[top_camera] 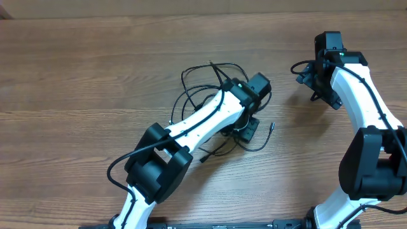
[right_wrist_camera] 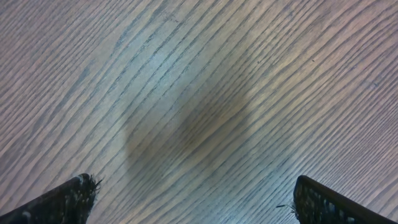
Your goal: Untangle cables
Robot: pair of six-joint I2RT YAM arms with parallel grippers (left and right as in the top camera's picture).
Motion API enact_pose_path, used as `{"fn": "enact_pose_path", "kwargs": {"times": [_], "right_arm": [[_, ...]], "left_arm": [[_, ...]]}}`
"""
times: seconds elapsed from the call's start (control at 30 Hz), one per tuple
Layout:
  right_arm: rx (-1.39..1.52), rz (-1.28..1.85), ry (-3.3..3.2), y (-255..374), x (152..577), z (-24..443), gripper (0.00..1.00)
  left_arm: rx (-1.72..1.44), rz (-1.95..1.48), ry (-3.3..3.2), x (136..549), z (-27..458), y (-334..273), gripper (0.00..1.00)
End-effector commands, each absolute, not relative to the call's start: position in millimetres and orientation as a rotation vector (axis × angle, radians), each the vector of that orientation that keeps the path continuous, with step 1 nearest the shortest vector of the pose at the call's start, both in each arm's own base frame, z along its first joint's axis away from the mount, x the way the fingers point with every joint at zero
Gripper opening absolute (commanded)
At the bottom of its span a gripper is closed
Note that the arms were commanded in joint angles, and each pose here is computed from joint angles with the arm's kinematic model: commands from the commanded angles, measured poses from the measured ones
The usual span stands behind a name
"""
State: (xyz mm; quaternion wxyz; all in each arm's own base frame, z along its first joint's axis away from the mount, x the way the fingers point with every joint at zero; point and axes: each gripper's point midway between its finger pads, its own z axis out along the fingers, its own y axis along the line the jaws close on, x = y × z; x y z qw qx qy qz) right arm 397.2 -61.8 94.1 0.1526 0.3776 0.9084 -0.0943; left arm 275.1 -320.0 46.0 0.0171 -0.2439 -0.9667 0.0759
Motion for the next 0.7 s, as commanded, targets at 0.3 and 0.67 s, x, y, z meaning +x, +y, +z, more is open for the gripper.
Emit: {"fn": "enact_pose_path", "kwargs": {"times": [0.3, 0.67], "right_arm": [[1.091, -0.276, 2.587, -63.3, 397.7, 97.4, 1.0], [1.091, -0.276, 2.587, -63.3, 397.7, 97.4, 1.0]], "left_arm": [[-0.755, -0.411, -3.02, 296.4, 40.4, -227.7, 0.33], [-0.525, -0.187, -2.954, 297.1, 42.2, -206.2, 0.44]]}}
